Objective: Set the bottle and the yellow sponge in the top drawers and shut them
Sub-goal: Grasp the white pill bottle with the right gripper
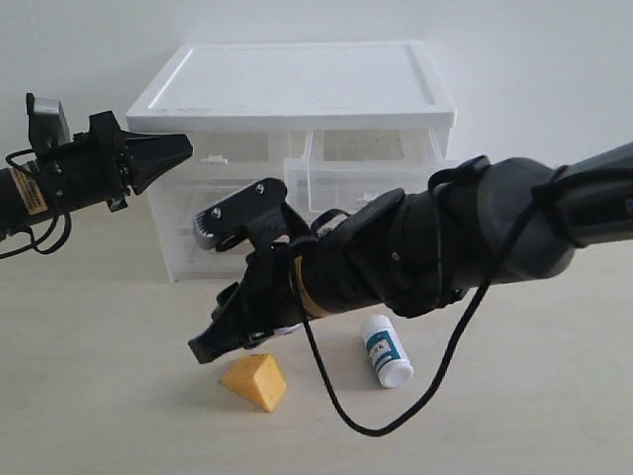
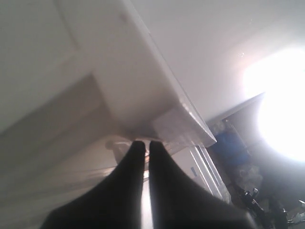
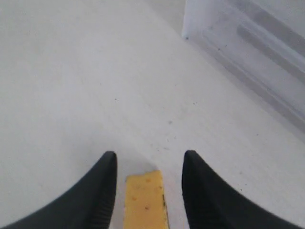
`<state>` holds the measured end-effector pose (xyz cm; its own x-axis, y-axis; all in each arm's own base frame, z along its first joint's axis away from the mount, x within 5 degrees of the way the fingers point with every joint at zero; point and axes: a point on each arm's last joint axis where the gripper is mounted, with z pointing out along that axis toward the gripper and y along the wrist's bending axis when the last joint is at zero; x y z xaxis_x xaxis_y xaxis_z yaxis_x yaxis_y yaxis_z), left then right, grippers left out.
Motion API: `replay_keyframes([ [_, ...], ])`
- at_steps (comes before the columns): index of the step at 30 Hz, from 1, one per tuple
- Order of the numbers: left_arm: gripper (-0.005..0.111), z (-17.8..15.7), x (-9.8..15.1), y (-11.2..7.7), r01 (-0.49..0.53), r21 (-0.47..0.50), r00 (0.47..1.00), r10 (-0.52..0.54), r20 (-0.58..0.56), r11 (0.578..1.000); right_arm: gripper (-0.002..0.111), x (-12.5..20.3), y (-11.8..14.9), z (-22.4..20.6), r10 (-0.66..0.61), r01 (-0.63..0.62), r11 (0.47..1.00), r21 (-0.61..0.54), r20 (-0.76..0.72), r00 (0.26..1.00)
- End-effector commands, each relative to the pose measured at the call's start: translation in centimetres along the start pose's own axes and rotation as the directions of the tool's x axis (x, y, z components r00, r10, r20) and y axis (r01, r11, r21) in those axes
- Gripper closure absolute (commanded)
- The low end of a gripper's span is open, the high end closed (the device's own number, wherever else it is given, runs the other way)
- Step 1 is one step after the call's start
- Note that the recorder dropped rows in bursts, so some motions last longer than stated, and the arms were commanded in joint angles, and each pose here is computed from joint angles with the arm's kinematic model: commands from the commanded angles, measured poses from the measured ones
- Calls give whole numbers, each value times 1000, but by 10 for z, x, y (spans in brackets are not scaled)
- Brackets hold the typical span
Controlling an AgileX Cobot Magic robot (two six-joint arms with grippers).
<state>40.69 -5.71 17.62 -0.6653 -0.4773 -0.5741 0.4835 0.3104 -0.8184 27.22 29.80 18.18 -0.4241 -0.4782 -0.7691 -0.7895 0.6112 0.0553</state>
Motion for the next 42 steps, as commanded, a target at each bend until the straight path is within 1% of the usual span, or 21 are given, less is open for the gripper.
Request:
replay_keyframes([
  [1, 103, 1, -6, 1, 8, -20, 999, -7, 52, 1000, 70, 9, -8, -12, 64, -63, 997, 43, -10, 998],
  [5, 103, 1, -6, 1, 8, -20, 999, -7, 52, 1000, 70, 37, -27, -14, 100, -90, 987, 134, -74, 992],
  [7, 103, 1, -6, 1, 8, -20, 999, -7, 52, 1000, 70, 47, -38, -18, 154, -138, 977, 163, -90, 984],
  [11, 103, 1, -7, 1, 9, -20, 998, -8, 55, 1000, 70, 54, -56, -29, 213, -194, 963, 186, -89, 973],
  [14, 103, 1, -7, 1, 1, -22, 998, 0, 56, 1000, 70, 55, -63, -35, 222, -203, 959, 196, -81, 972],
  [17, 103, 1, -7, 1, 0, -27, 998, 2, 58, 1000, 68, 51, -64, -39, 212, -195, 959, 207, -65, 975],
  [18, 103, 1, -7, 1, 0, -27, 998, 2, 58, 1000, 65, 50, -64, -40, 211, -195, 958, 209, -60, 976],
  [21, 103, 1, -7, 1, 0, -27, 998, 2, 58, 1000, 50, 54, -67, -41, 212, -190, 948, 255, -62, 975],
  [22, 103, 1, -7, 1, 0, -27, 998, 2, 58, 1000, 46, 57, -69, -42, 213, -187, 942, 280, -66, 975],
  [23, 103, 1, -7, 1, 0, -27, 998, 2, 58, 1000, 45, 61, -71, -43, 214, -183, 934, 308, -71, 974],
  [26, 103, 1, -7, 1, 0, -27, 998, 2, 58, 1000, 45, 71, -77, -45, 212, -164, 906, 389, -82, 974],
  [28, 103, 1, -7, 1, 0, -27, 998, 2, 58, 1000, 45, 73, -79, -46, 211, -158, 899, 409, -86, 974],
  [33, 103, 1, -7, 1, -2, -27, 999, 3, 54, 1000, 45, 80, -78, -38, 221, -160, 906, 392, -117, 968],
  [38, 103, 1, -6, 1, -3, -27, 999, 4, 51, 1000, 45, 99, -83, -24, 229, -133, 894, 429, -180, 957],
  [42, 103, 1, -7, 1, -2, -27, 999, 3, 53, 1000, 45, 102, -83, -21, 228, -126, 894, 430, -194, 954],
])
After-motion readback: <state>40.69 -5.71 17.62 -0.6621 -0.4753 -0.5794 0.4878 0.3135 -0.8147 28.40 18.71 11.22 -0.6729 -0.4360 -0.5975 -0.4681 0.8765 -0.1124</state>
